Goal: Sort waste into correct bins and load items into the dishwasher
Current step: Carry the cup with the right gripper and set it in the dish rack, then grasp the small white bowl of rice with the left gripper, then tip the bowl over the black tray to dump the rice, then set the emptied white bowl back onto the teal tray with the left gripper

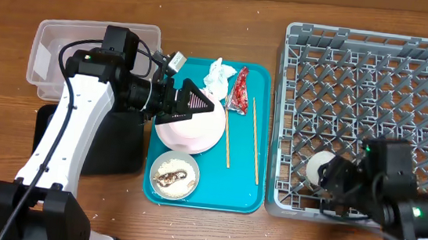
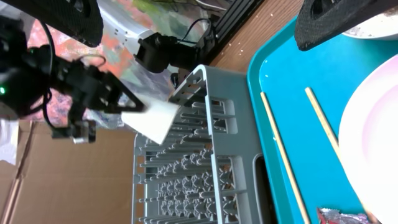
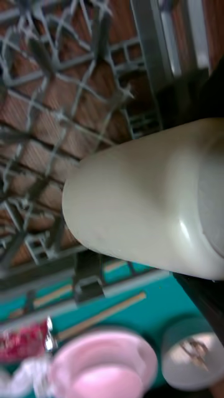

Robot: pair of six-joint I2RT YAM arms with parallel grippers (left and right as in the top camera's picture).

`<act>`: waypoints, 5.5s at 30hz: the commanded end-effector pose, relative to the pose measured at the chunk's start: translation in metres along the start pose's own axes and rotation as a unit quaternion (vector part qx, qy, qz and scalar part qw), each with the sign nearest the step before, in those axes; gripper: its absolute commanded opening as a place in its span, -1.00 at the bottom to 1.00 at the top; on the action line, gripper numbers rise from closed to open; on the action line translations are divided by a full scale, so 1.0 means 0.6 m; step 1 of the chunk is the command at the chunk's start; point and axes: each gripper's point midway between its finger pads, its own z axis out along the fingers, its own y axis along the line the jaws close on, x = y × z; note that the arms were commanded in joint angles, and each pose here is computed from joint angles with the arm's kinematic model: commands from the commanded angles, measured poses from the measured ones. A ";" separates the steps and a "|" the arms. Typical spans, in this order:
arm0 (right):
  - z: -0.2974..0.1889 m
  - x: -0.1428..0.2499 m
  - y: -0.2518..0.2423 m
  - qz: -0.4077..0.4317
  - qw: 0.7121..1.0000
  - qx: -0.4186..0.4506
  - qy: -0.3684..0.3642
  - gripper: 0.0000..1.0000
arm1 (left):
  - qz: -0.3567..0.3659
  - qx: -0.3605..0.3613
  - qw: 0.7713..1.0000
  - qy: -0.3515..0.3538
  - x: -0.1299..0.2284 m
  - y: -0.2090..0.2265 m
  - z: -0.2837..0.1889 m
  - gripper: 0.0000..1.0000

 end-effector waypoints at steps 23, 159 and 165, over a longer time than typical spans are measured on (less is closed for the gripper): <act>-0.097 -0.089 0.250 -0.146 0.929 -0.338 -0.046 0.48 | -0.026 -0.375 0.926 0.010 0.034 0.136 0.016 1.00; -0.069 -0.093 0.218 -0.080 0.956 -0.281 -0.031 0.57 | 0.058 0.025 0.998 0.009 -0.054 0.030 -0.041 -0.92; -0.065 -0.090 0.212 -0.051 0.961 -0.272 -0.019 0.57 | 0.104 -0.131 0.986 0.021 -0.090 -0.007 0.050 -0.92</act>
